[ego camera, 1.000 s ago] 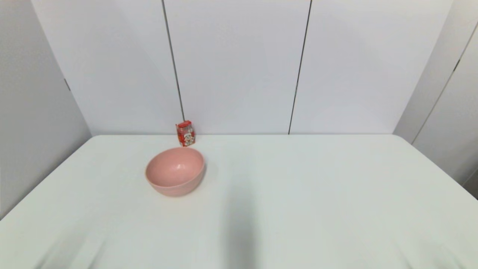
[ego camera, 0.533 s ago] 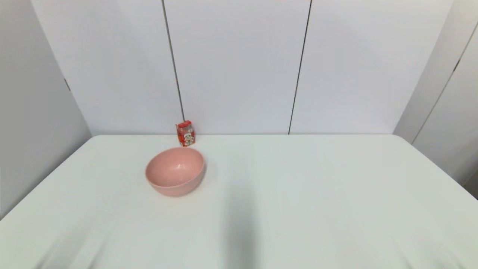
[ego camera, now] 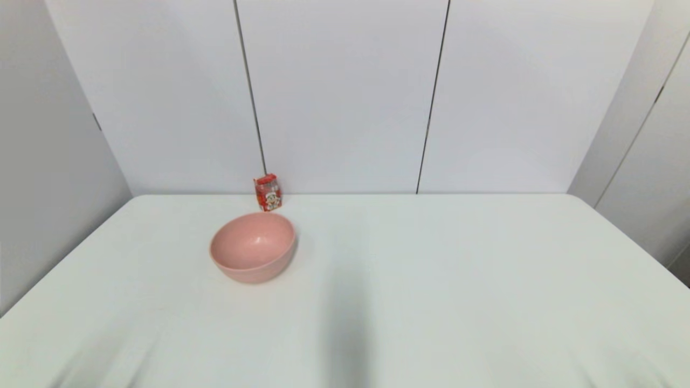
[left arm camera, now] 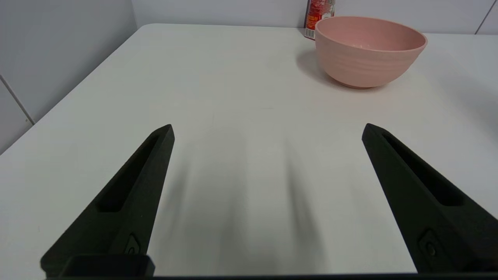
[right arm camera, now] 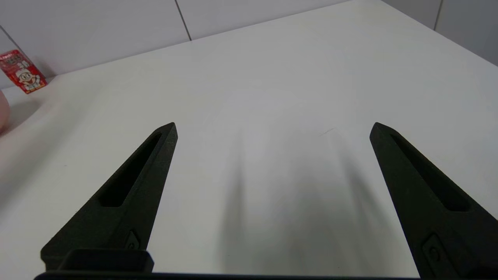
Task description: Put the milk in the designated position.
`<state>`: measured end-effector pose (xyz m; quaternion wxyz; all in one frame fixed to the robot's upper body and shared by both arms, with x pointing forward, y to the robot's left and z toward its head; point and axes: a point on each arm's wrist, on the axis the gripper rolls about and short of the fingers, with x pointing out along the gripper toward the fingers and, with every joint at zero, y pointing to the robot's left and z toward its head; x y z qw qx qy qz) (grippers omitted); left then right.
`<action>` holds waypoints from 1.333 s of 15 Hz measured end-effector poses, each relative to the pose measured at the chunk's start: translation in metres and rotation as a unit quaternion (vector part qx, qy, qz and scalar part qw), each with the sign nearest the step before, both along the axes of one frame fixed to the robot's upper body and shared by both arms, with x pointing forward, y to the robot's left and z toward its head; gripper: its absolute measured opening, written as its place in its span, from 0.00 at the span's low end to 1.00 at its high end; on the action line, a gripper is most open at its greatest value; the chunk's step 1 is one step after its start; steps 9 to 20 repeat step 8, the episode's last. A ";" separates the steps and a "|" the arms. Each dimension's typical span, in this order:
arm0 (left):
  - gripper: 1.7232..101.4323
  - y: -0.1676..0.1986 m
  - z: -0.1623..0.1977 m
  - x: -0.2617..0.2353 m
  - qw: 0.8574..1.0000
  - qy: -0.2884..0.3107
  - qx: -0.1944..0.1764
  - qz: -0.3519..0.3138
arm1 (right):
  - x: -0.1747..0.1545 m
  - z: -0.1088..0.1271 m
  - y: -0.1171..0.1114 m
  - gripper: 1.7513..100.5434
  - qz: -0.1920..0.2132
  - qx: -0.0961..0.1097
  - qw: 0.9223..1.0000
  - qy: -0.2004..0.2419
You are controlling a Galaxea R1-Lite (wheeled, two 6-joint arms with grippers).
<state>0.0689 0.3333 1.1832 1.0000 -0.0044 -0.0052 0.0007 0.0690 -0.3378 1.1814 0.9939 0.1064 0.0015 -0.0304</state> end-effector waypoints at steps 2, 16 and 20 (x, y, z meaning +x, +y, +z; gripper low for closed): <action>0.96 0.000 0.000 0.000 1.000 0.000 0.000 0.000 | 0.000 0.000 0.000 0.97 0.000 0.000 1.000 0.000; 0.96 0.000 0.000 0.000 1.000 0.000 0.000 0.000 | 0.000 0.000 0.000 0.97 0.000 0.000 1.000 0.000; 0.96 0.000 0.000 0.000 1.000 0.000 0.000 0.000 | 0.000 0.000 0.000 0.97 0.000 0.000 1.000 0.000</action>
